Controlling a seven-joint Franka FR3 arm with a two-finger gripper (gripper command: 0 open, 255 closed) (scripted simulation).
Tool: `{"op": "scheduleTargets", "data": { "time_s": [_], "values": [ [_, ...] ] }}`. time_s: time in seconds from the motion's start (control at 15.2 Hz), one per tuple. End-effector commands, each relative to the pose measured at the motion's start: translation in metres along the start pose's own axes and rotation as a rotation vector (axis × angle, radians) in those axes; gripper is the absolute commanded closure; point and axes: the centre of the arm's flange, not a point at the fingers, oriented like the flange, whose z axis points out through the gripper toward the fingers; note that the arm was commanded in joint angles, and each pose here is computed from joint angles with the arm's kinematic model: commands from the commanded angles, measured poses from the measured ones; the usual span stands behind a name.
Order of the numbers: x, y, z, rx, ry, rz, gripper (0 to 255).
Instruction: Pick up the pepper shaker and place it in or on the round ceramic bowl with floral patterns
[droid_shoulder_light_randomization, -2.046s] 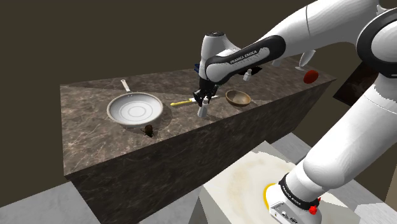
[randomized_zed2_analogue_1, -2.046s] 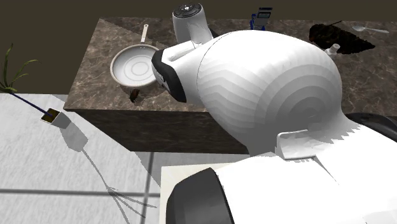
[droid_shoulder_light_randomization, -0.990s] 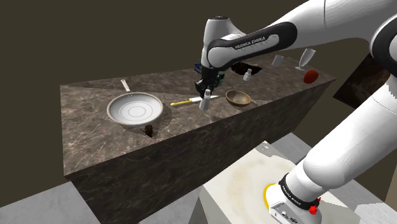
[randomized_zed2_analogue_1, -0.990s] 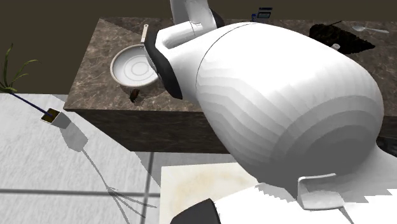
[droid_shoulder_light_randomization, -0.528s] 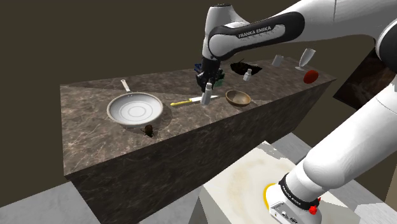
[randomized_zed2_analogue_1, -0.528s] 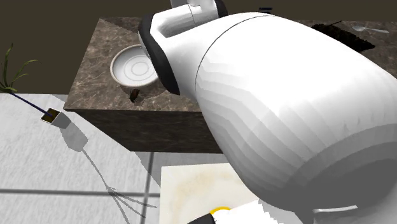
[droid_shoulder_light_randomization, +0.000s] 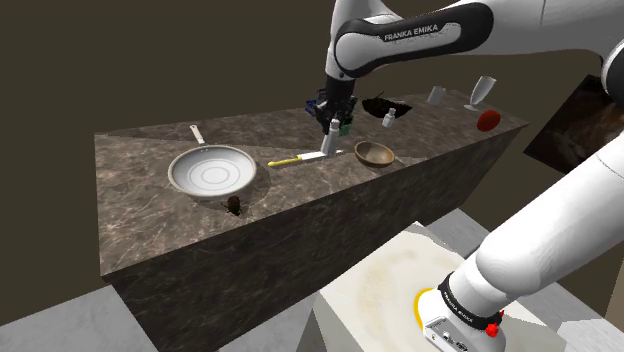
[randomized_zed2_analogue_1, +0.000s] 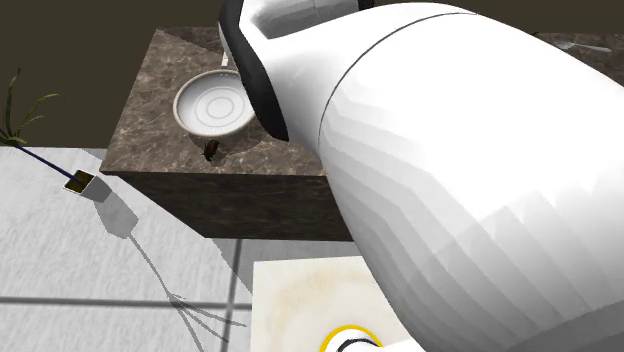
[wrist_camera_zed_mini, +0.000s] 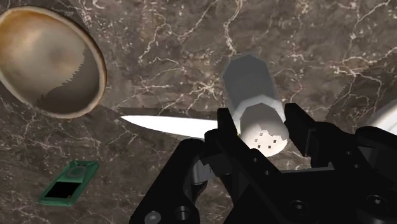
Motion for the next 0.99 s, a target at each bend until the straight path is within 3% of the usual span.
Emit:
{"op": "scheduleTargets", "data": {
  "time_s": [0.0, 0.92],
  "values": [
    [0.000, 0.024, 0.000, 0.000, 0.000, 0.000, 255],
    [0.003, 0.209, 0.002, 0.000, 0.000, 0.000, 255]
  ]
}}
